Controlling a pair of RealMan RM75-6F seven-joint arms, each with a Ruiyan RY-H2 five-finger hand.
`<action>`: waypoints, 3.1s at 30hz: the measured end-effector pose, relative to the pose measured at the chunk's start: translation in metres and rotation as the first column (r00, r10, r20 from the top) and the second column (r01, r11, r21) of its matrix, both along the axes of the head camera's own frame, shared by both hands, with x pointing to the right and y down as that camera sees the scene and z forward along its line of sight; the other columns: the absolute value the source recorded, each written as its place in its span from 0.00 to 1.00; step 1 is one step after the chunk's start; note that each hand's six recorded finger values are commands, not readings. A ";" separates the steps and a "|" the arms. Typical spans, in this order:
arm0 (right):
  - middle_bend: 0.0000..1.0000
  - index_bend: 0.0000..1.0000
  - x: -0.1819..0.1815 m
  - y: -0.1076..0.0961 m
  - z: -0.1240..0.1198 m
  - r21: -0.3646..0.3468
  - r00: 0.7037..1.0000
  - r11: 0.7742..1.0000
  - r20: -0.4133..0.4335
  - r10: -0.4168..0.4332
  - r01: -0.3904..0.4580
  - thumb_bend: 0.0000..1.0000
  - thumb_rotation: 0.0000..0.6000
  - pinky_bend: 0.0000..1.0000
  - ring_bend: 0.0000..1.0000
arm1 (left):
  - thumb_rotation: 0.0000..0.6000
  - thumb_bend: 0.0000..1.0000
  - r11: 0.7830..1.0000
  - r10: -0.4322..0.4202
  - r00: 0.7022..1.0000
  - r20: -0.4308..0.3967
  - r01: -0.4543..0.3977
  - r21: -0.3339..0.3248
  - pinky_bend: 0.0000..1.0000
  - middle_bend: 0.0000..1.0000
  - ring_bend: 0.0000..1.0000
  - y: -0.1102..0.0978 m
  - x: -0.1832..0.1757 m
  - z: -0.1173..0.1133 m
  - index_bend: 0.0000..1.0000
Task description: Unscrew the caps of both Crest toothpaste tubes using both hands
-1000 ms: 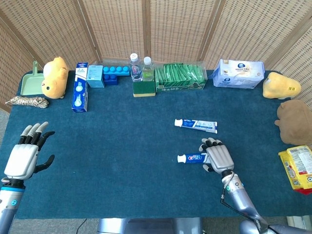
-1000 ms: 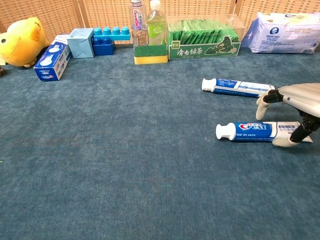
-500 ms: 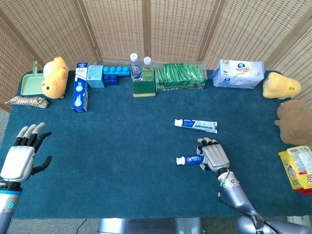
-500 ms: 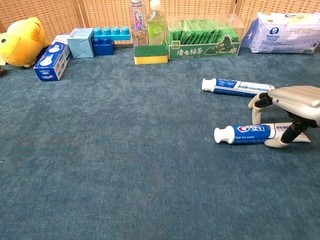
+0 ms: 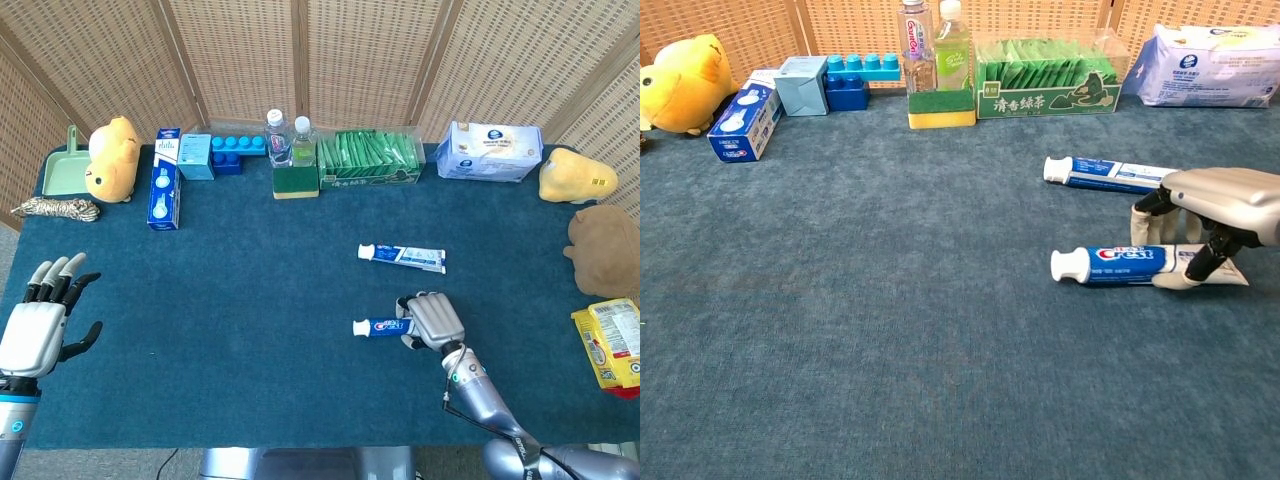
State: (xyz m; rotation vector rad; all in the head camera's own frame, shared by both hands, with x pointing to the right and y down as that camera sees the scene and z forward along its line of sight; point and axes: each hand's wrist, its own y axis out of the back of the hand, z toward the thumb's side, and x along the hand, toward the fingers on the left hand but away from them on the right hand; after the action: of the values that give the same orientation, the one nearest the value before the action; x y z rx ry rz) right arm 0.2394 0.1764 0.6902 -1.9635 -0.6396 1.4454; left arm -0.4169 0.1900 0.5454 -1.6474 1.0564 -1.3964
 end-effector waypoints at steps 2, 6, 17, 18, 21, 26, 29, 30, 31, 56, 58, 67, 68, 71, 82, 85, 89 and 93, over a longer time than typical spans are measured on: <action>0.60 0.83 0.000 -0.001 -0.001 -0.006 1.000 1.000 0.025 0.010 -0.009 0.45 1.00 0.59 0.51 | 1.00 0.29 1.000 0.000 1.000 0.000 0.000 0.001 0.03 0.04 0.02 0.000 0.000 0.000 0.19; 0.62 0.84 0.002 -0.003 -0.003 -0.021 0.997 0.999 0.074 0.033 -0.032 0.46 1.00 0.63 0.54 | 1.00 0.29 1.000 0.003 1.000 -0.002 -0.003 0.003 0.03 0.04 0.02 0.000 0.001 -0.001 0.19; 0.66 0.84 0.014 -0.006 -0.017 -0.113 0.957 0.988 0.257 0.133 -0.107 0.47 1.00 0.67 0.60 | 1.00 0.29 0.999 0.030 0.999 -0.026 -0.031 -0.009 0.17 0.09 0.08 -0.003 0.011 0.002 0.20; 0.66 0.84 0.015 -0.006 -0.018 -0.123 0.952 0.986 0.271 0.144 -0.114 0.47 1.00 0.67 0.60 | 1.00 0.29 0.999 0.035 0.999 -0.029 -0.035 -0.014 0.19 0.10 0.10 -0.003 0.012 0.004 0.20; 0.66 0.84 0.020 -0.007 -0.024 -0.155 0.932 0.978 0.314 0.181 -0.138 0.47 1.00 0.68 0.61 | 1.00 0.29 0.998 0.051 0.998 -0.042 -0.052 -0.030 0.23 0.12 0.13 -0.005 0.018 0.008 0.21; 0.67 0.84 0.027 -0.008 -0.034 -0.204 0.899 0.966 0.374 0.229 -0.161 0.48 1.00 0.70 0.63 | 1.00 0.29 0.995 0.079 0.995 -0.067 -0.083 -0.058 0.25 0.14 0.16 -0.008 0.029 0.015 0.21; 0.67 0.84 0.027 -0.007 -0.039 -0.221 0.883 0.962 0.403 0.241 -0.161 0.48 1.00 0.70 0.63 | 1.00 0.29 0.991 0.102 0.991 -0.084 -0.108 -0.073 0.25 0.15 0.16 -0.010 0.038 0.019 0.22; 0.67 0.84 0.026 -0.007 -0.040 -0.226 0.879 0.961 0.411 0.244 -0.161 0.48 1.00 0.70 0.63 | 1.00 0.29 0.990 0.109 0.990 -0.090 -0.116 -0.078 0.25 0.14 0.16 -0.011 0.041 0.021 0.22; 0.67 0.84 0.025 -0.006 -0.041 -0.233 0.873 0.960 0.421 0.246 -0.158 0.48 1.00 0.70 0.63 | 1.00 0.29 0.988 0.119 0.988 -0.101 -0.127 -0.084 0.24 0.14 0.16 -0.012 0.045 0.022 0.22; 0.67 0.84 -0.023 -0.005 -0.046 -0.306 0.821 0.945 0.506 0.263 -0.114 0.49 1.00 0.71 0.63 | 0.98 0.27 0.835 0.290 0.842 -0.454 -0.455 -0.310 0.25 0.08 0.10 -0.052 0.189 0.066 0.26; 0.67 0.84 -0.027 -0.005 -0.047 -0.314 0.818 0.943 0.510 0.266 -0.111 0.49 1.00 0.71 0.64 | 0.98 0.27 0.814 0.313 0.822 -0.475 -0.490 -0.311 0.25 0.08 0.09 -0.053 0.207 0.069 0.26; 0.67 0.84 -0.040 -0.002 -0.048 -0.338 0.809 0.937 0.525 0.265 -0.088 0.50 1.00 0.71 0.64 | 0.97 0.27 0.778 0.370 0.779 -0.506 -0.557 -0.290 0.24 0.08 0.07 -0.055 0.247 0.077 0.28; 0.67 0.84 -0.042 -0.002 -0.048 -0.340 0.808 0.937 0.526 0.265 -0.085 0.50 1.00 0.71 0.64 | 0.97 0.27 0.777 0.374 0.777 -0.506 -0.561 -0.287 0.24 0.08 0.07 -0.055 0.250 0.077 0.28; 0.67 0.84 -0.045 -0.001 -0.049 -0.345 0.804 0.935 0.532 0.264 -0.079 0.50 1.00 0.71 0.64 | 0.97 0.27 0.775 0.384 0.771 -0.507 -0.568 -0.276 0.24 0.08 0.07 -0.055 0.257 0.079 0.28; 0.67 0.84 -0.058 0.004 -0.050 -0.356 0.803 0.933 0.542 0.247 -0.047 0.50 1.00 0.71 0.64 | 0.97 0.27 0.761 0.412 0.754 -0.512 -0.594 -0.261 0.23 0.06 0.05 -0.049 0.281 0.087 0.27; 0.67 0.84 -0.061 0.003 -0.049 -0.359 0.802 0.932 0.544 0.246 -0.042 0.50 1.00 0.71 0.64 | 0.97 0.27 0.753 0.418 0.748 -0.515 -0.603 -0.263 0.23 0.06 0.05 -0.046 0.284 0.087 0.27; 0.67 0.84 -0.065 0.003 -0.049 -0.359 0.802 0.933 0.546 0.242 -0.037 0.50 1.00 0.71 0.64 | 0.97 0.27 0.752 0.423 0.745 -0.516 -0.606 -0.258 0.22 0.06 0.05 -0.045 0.286 0.087 0.27; 0.67 0.84 -0.068 0.002 -0.049 -0.362 0.800 0.932 0.547 0.245 -0.038 0.50 1.00 0.71 0.64 | 0.97 0.27 0.746 0.428 0.742 -0.516 -0.613 -0.261 0.22 0.06 0.05 -0.043 0.287 0.087 0.27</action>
State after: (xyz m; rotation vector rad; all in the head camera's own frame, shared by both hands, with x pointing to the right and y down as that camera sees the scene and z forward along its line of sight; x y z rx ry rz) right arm 0.1718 0.1783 0.6416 -2.7297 -0.8655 1.0573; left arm -0.1302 0.1473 0.6327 -2.4191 0.4147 -0.9141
